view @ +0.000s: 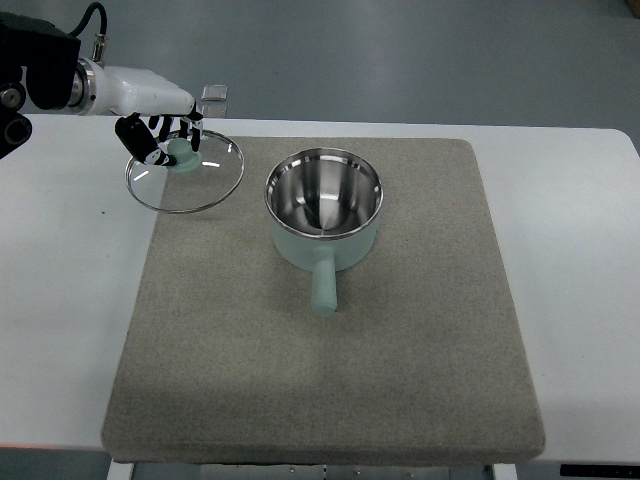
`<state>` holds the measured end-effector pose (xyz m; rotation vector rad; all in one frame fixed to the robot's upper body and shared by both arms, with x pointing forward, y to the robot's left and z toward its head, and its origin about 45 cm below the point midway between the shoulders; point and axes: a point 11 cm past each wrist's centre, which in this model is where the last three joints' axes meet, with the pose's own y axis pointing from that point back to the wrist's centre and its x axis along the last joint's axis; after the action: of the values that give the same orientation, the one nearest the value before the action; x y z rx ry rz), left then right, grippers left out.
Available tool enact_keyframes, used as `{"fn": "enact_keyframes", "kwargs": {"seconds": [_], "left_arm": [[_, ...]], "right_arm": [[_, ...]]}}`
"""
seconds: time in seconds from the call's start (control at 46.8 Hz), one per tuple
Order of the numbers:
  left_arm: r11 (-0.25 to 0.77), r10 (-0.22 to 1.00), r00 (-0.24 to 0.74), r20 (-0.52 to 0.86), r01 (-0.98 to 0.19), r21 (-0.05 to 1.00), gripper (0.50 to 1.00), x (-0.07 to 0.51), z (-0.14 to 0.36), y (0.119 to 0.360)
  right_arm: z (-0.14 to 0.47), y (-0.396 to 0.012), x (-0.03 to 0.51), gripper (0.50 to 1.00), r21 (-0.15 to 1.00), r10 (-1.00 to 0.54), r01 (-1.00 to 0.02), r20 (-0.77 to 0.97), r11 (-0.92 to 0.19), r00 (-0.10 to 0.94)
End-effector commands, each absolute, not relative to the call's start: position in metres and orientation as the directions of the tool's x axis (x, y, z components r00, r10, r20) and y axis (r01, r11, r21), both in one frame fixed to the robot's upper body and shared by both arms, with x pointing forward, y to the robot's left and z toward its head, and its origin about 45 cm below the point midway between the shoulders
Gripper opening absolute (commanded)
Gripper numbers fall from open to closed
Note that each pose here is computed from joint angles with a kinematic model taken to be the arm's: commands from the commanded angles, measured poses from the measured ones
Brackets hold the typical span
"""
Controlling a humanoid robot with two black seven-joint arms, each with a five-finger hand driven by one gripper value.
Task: Place lid left of pot with left hand
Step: 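Lower the glass lid onto the mat beside the pot, nearer the left hand, then open the left hand and raise it off the lid knob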
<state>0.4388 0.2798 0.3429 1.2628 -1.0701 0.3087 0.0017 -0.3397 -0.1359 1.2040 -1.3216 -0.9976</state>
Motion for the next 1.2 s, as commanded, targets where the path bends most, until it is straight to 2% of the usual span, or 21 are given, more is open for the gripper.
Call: {"fn": "enact_keyframes", "kwargs": {"seconds": [0.0, 0.235, 0.726, 0.811, 0.875, 0.982, 1.068, 1.174], "left_arm": [[0.335, -0.335, 0.534, 0.776, -0.702, 0.628, 0.500, 0.438, 0.332, 0.281], [0.315, -0.336, 0.590, 0.734, -0.664, 0.678, 0.500, 0.434, 0.291, 0.282], [0.328, -0.330, 0.591, 0.736, -0.659, 0.676, 0.500, 0.431, 0.280, 0.279], [0.333, -0.325, 0.583, 0.744, -0.666, 0.668, 0.570, 0.431, 0.279, 0.279], [0.338, -0.321, 0.583, 0.747, -0.666, 0.665, 0.647, 0.431, 0.279, 0.278], [0.345, -0.314, 0.581, 0.751, -0.667, 0.660, 0.748, 0.431, 0.279, 0.276], [0.352, -0.300, 0.563, 0.770, -0.685, 0.638, 0.784, 0.434, 0.280, 0.276], [0.368, -0.269, 0.528, 0.806, -0.717, 0.592, 0.970, 0.436, 0.277, 0.277]], "right_arm": [[-0.136, -0.340, 0.002, 0.924, 0.981, -0.987, -0.121, 0.156, 0.149, 0.046], [-0.136, -0.340, 0.002, 0.921, 0.981, -0.987, -0.121, 0.156, 0.149, 0.046], [-0.136, -0.340, 0.002, 0.921, 0.981, -0.987, -0.121, 0.156, 0.149, 0.046], [-0.136, -0.340, 0.002, 0.921, 0.981, -0.987, -0.121, 0.156, 0.149, 0.046], [-0.136, -0.340, 0.002, 0.921, 0.981, -0.987, -0.121, 0.156, 0.149, 0.046], [-0.136, -0.340, 0.002, 0.921, 0.981, -0.987, -0.121, 0.156, 0.149, 0.046], [-0.136, -0.340, 0.002, 0.921, 0.981, -0.987, -0.121, 0.156, 0.149, 0.046], [-0.136, -0.340, 0.002, 0.921, 0.981, -0.987, -0.121, 0.156, 0.149, 0.046]]}}
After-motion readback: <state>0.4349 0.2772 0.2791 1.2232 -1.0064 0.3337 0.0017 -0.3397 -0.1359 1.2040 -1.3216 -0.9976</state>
